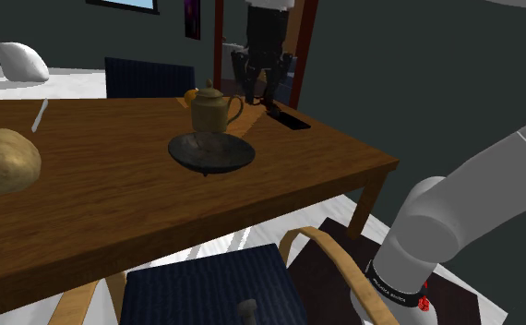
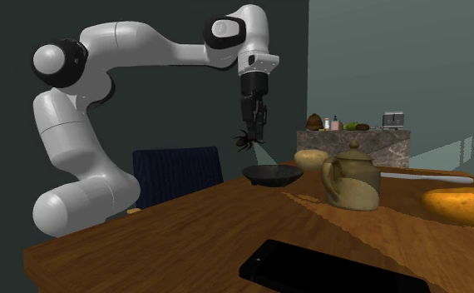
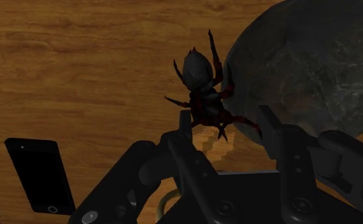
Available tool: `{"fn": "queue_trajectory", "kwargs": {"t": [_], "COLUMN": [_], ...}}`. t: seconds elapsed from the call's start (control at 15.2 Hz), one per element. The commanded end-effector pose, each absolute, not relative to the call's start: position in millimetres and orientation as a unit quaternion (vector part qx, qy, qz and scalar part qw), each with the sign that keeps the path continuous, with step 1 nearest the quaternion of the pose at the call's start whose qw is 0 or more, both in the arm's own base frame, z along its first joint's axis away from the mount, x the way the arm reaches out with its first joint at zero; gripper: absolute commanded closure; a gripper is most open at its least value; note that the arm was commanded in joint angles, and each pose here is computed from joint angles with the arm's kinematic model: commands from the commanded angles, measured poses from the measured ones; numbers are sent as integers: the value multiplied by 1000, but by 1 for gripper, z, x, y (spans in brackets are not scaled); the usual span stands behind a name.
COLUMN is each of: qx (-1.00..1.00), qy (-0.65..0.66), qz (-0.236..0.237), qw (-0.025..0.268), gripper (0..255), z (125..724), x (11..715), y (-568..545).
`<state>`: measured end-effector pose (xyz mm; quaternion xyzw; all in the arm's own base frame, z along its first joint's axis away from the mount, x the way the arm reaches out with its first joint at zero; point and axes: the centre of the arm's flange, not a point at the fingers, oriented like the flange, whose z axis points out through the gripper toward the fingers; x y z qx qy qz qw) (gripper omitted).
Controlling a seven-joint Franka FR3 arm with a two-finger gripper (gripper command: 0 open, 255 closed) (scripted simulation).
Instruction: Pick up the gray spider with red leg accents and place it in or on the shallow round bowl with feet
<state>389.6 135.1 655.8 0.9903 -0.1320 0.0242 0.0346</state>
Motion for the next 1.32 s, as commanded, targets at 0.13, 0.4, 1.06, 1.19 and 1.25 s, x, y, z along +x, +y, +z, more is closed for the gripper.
{"fn": "queue_trajectory", "kwargs": {"t": [0.13,0.4,1.06,1.19,1.25], "qx": [990,990,990,990,990], "qy": [-132,-132,-132,-132,-132], "qz": [24,24,24,24,24], "qw": [35,35,35,35,35], "gripper": [255,255,255,255,255], "z": [669,679,648,638,632], "x": [404,434,454,454,454], "y": [156,198,228,228,228]}}
